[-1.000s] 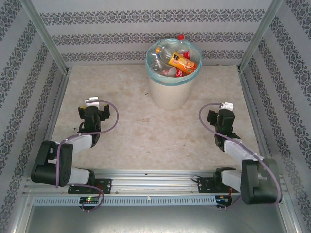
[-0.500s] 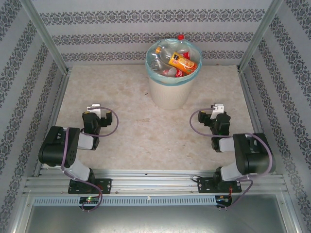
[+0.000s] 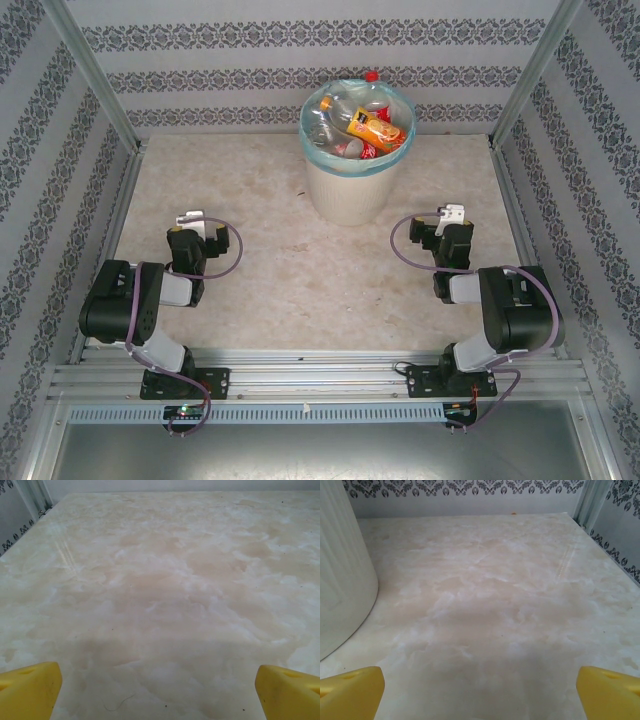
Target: Put the plastic bottles in the bin
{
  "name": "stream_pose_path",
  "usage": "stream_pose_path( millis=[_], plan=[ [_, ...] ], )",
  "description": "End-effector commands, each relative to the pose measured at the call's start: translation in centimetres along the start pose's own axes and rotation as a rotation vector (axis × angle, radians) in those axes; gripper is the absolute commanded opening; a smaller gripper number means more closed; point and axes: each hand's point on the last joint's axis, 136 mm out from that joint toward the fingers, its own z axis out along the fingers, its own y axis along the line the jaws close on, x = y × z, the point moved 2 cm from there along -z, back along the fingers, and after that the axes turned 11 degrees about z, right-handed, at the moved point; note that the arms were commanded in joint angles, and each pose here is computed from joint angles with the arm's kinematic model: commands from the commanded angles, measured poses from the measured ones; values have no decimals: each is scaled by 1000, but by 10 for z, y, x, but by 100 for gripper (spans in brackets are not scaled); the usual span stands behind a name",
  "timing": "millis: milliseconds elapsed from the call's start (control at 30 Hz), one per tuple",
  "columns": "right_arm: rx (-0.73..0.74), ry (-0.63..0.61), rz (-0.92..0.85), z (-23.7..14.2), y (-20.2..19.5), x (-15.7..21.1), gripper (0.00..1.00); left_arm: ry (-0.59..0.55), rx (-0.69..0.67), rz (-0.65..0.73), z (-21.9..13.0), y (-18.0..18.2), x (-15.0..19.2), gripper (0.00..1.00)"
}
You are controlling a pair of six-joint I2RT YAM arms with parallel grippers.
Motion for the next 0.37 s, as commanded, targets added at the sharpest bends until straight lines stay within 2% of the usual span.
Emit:
stream_pose_path(
  millis=[0,333],
  plan=[
    [0,-38,-3,1,6,-14,98,-45,-8,-19,3,4,-15,100],
    [-1,-35,-4,1,7,-13,98,-48,-39,-28,1,8,-14,100]
  ],
)
